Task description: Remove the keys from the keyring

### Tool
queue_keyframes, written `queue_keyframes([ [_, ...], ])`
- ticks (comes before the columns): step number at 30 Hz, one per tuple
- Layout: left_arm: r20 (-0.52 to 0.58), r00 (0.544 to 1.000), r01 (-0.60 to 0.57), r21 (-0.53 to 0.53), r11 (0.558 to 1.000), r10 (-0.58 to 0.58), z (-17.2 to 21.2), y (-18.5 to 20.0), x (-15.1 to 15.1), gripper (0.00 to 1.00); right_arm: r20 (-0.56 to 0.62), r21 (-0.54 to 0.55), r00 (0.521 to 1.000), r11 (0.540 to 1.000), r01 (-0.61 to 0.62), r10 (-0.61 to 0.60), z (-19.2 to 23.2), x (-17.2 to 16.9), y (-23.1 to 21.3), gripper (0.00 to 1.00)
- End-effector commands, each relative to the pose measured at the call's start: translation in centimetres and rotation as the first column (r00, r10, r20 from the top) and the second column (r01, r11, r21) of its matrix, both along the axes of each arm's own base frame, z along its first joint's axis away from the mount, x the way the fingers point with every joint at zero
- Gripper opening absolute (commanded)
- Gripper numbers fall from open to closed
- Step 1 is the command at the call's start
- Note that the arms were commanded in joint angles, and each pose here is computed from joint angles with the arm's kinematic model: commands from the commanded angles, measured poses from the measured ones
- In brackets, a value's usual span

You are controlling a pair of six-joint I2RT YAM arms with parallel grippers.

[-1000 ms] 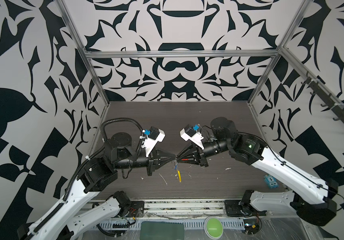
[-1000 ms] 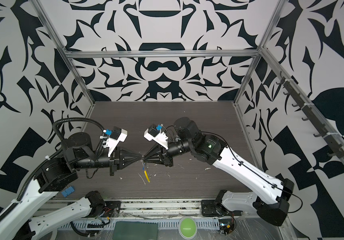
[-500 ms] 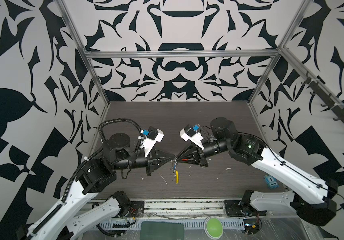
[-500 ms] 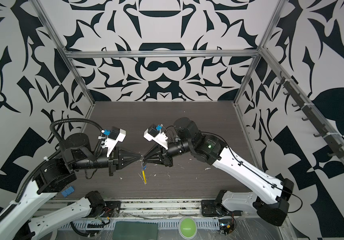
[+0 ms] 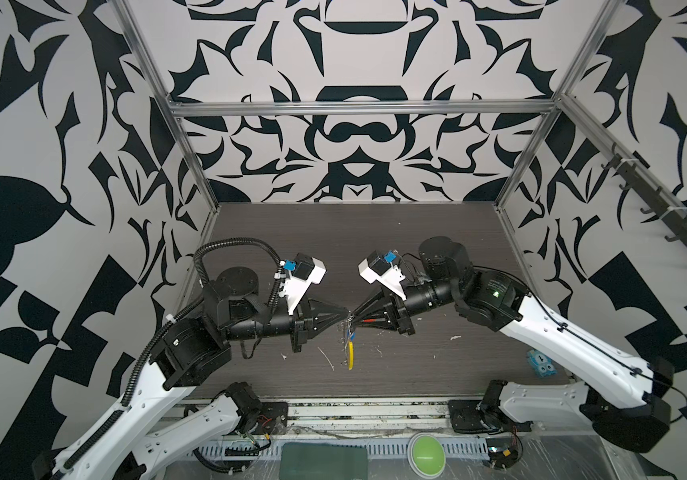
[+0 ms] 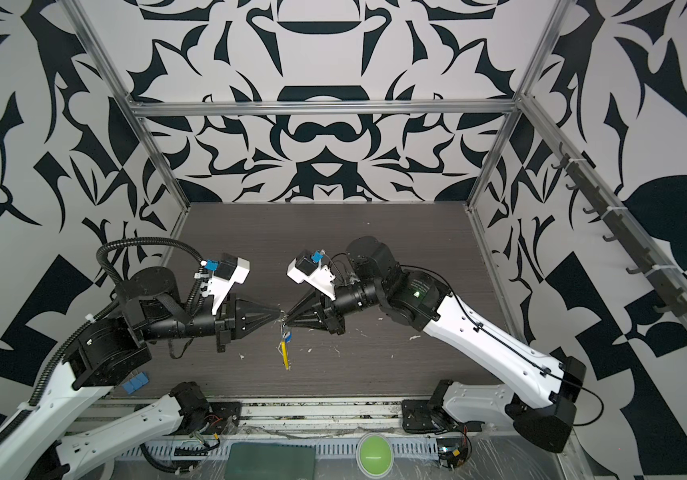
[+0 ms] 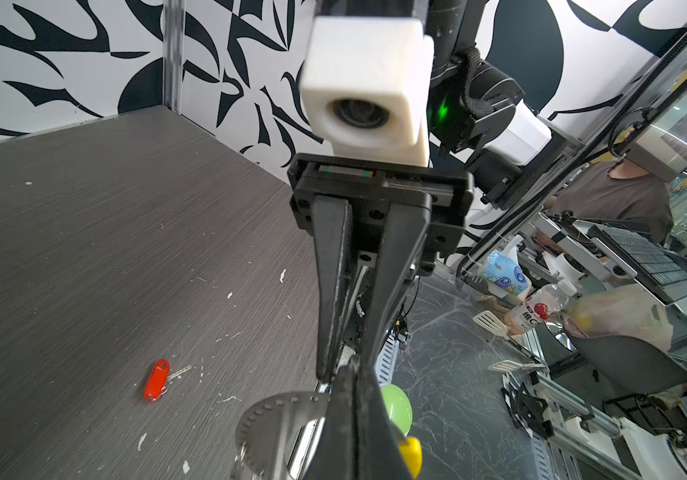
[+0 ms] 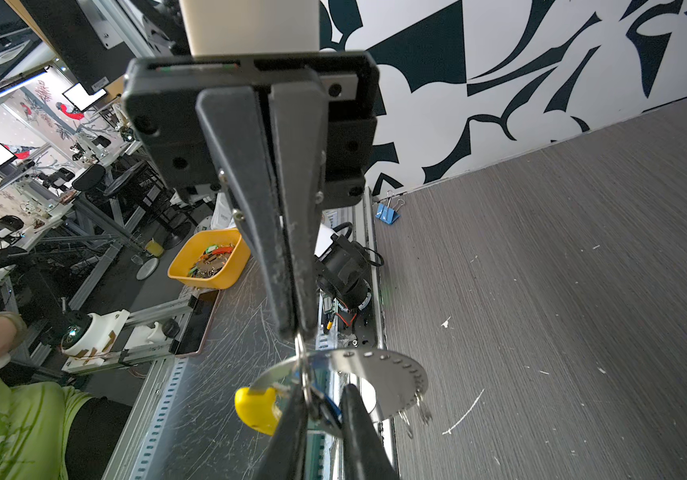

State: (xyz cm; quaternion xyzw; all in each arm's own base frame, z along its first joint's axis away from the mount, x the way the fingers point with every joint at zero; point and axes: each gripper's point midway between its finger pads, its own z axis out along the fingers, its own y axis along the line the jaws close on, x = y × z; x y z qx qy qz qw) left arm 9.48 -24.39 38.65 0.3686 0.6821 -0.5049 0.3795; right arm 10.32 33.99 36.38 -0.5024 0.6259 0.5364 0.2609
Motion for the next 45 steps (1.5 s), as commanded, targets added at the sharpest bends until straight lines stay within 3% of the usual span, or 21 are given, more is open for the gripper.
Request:
queue_keyframes([
  [1,0.028,1.000,-0.002,-0.026,1.000,0.003,0.6,0.1,-0.1,0.00,0.026,0.055,1.000,0.998,-0.019,0.018,1.6,-0.6,-0.4,0.15],
  [7,0.036,0.999,-0.013,-0.047,0.999,0.014,0.8,0.2,0.1,0.00,0.024,0.062,0.999,0.998,-0.024,0.023,1.6,-0.7,-0.3,0.00],
  [19,0.086,0.995,-0.030,-0.232,0.972,0.051,2.3,0.2,0.4,0.00,0.023,0.124,0.999,0.991,-0.048,0.045,1.9,-0.5,0.6,0.00],
  [30,0.084,0.996,0.036,-0.270,0.962,-0.014,2.1,-0.8,0.1,0.00,0.053,0.175,0.998,0.984,-0.029,0.020,1.8,0.0,1.5,0.00],
  [45,0.095,0.994,-0.020,-0.342,0.939,0.055,1.6,0.1,0.6,0.00,0.087,0.262,0.993,0.963,0.058,-0.083,1.1,1.0,2.0,0.00],
])
